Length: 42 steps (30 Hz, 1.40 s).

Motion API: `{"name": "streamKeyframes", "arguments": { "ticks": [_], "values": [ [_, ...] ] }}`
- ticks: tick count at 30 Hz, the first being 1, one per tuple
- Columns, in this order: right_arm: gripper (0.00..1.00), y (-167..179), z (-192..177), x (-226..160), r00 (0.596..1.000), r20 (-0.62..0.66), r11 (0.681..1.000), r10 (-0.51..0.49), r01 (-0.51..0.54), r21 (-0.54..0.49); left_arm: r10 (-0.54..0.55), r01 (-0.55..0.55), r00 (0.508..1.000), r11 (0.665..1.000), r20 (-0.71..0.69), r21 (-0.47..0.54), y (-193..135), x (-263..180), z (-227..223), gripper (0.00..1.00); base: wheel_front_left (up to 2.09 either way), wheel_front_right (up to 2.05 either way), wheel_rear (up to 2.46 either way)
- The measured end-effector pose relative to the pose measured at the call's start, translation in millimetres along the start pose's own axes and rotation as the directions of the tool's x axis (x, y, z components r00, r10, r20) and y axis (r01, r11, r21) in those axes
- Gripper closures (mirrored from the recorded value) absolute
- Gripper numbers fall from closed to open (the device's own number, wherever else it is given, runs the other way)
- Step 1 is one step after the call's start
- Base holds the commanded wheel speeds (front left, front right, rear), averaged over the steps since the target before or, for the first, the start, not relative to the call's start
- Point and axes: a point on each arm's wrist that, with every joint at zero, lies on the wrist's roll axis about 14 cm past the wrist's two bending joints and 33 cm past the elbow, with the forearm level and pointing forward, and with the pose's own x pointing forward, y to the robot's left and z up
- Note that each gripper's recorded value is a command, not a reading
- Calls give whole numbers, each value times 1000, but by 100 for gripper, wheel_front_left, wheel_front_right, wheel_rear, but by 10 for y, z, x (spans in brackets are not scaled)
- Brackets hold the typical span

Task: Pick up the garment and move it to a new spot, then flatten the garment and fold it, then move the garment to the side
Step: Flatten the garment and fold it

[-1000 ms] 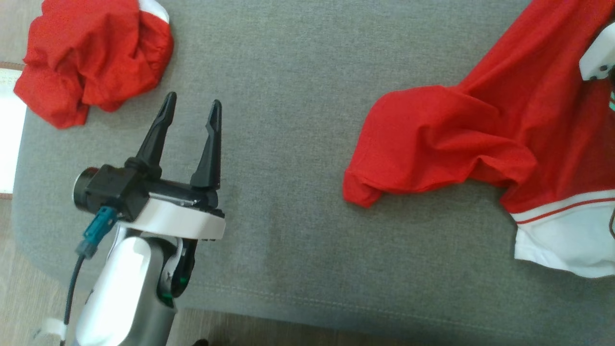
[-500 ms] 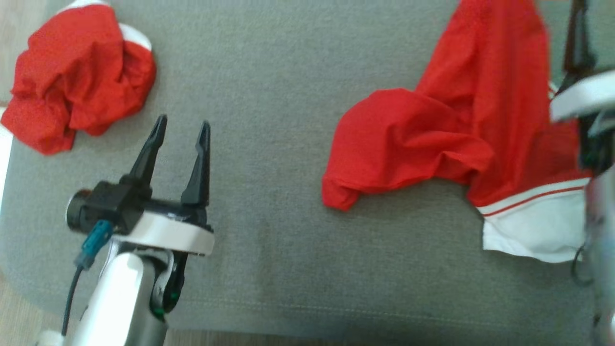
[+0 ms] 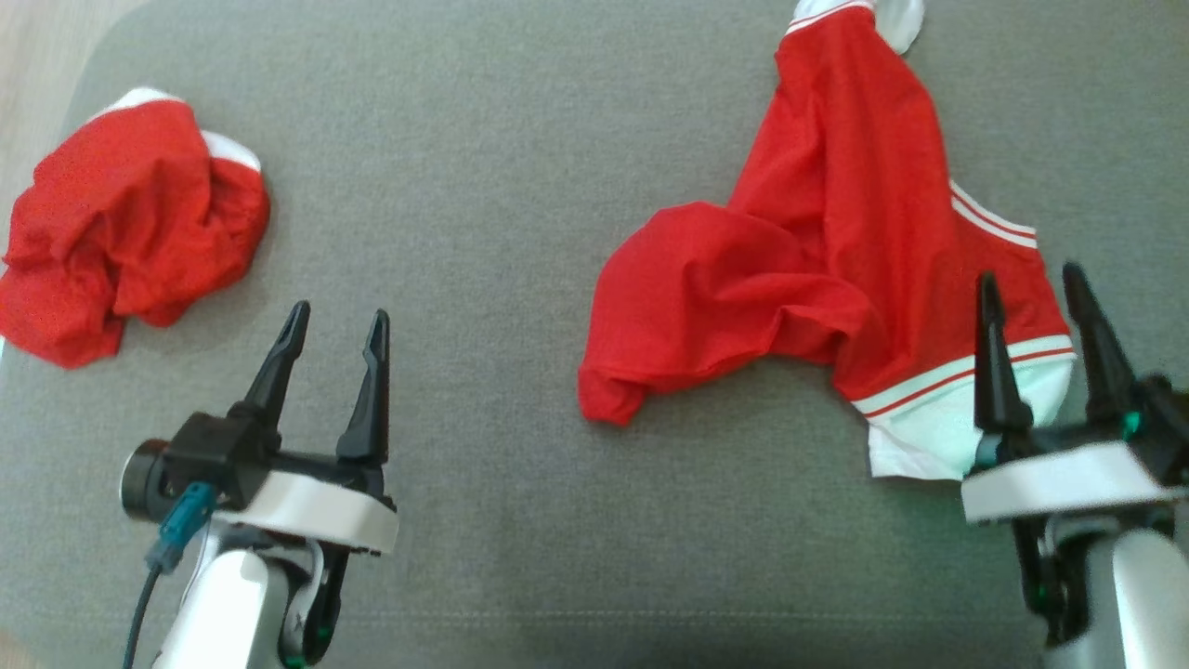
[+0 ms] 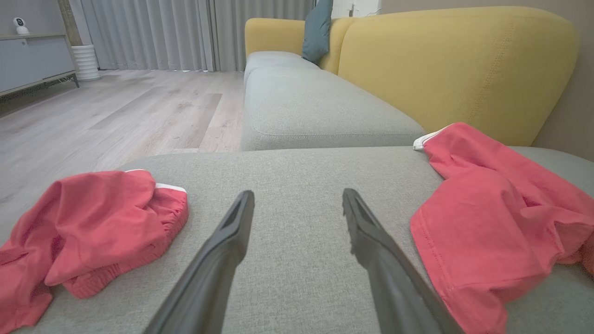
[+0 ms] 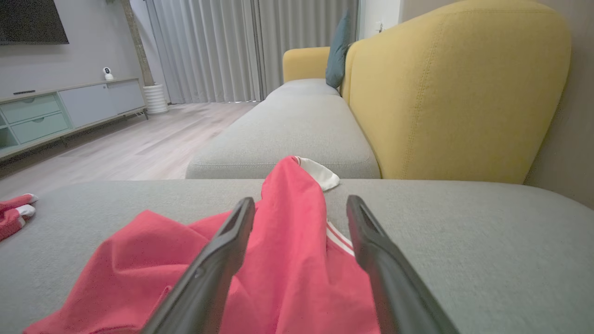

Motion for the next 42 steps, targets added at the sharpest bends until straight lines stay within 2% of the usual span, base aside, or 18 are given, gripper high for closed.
{"name": "streamKeyframes", "arguments": {
  "ticks": [8,24,28,35,42],
  "values": [
    [0,-19,0,-299,999,-25,999,-25,26,45,-12,12,1000,1000,-21,2,-56,-65,-26,0,0,0,0],
    [0,-12,-6,-274,999,-29,997,-22,24,67,-34,33,998,999,-55,-13,-112,-66,-108,0,0,0,0],
    [0,-1,-38,-255,999,-40,997,-18,21,69,-99,96,992,994,-71,-50,-286,-9,-122,0,0,0,0],
    [0,-1,-125,-228,998,-67,998,-17,21,65,-311,293,943,945,-122,-144,-945,307,-170,0,0,0,0],
    [0,-80,-226,-252,994,-103,998,-41,46,52,-399,336,850,914,-343,-229,-1201,305,-735,0,0,0,0]
  ]
}}
